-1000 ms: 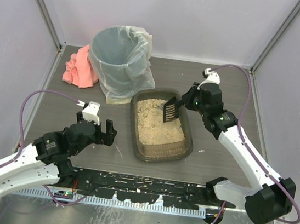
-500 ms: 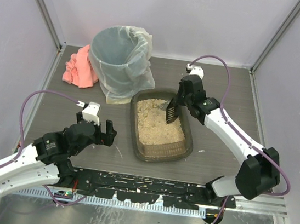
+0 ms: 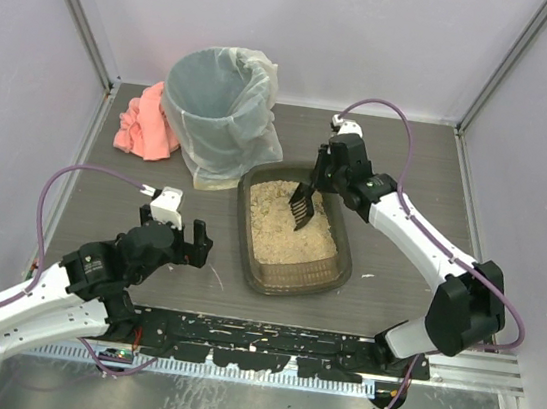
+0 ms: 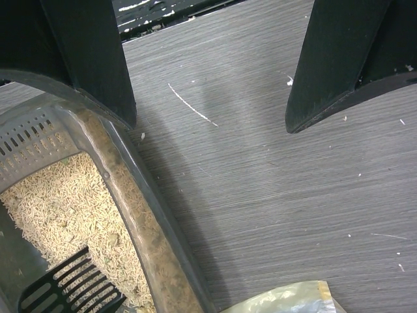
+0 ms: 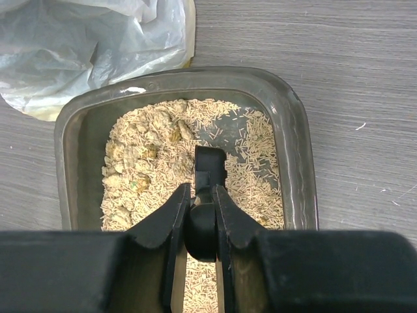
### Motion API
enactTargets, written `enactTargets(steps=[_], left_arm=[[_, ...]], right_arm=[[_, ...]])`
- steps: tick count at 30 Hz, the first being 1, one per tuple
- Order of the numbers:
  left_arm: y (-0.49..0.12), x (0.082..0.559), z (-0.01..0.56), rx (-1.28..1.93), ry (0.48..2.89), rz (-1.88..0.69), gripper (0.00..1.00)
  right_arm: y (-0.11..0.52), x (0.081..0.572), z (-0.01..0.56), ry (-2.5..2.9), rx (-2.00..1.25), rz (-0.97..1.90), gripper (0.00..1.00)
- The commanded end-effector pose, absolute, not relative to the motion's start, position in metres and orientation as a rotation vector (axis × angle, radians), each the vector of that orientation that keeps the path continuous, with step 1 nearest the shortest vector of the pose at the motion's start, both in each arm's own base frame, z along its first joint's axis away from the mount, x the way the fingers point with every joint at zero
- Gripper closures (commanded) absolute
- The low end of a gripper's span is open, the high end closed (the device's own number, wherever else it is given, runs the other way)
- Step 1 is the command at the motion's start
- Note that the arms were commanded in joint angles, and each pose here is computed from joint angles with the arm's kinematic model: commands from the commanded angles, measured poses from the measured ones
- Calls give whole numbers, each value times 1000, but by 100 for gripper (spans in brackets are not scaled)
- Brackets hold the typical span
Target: Clean the litter box
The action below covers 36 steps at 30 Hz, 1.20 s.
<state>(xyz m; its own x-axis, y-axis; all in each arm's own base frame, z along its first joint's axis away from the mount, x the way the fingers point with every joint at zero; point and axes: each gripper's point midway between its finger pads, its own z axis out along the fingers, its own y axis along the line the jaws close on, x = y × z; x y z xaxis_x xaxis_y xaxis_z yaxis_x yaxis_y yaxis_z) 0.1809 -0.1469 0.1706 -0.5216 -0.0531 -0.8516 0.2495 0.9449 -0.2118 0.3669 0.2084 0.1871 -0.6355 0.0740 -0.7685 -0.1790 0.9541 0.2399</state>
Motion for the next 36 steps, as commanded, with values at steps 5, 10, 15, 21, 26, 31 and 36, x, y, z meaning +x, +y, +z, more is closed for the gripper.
enactTargets(steps=[5,10,15,21,26,31,36], left_arm=[[-152,185,180,124,2061,-402,1],[-152,185,181,128,2064,-398,1],[-150,184,181,123,2065,-399,1],[-147,182,180,116,2068,-396,1],[-142,181,179,111,2067,-384,1],[-143,182,178,110,2068,-384,1],[-146,182,179,111,2068,-393,1]], right_arm=[[225,367,175,2168,51,540,99],[244,364,159,2126,98,706,99],[254,359,134,2132,182,820,99],[258,348,100,2148,296,924,99],[245,347,108,2096,367,919,99],[230,346,130,2018,425,965,99],[214,343,152,1947,473,1007,99]])
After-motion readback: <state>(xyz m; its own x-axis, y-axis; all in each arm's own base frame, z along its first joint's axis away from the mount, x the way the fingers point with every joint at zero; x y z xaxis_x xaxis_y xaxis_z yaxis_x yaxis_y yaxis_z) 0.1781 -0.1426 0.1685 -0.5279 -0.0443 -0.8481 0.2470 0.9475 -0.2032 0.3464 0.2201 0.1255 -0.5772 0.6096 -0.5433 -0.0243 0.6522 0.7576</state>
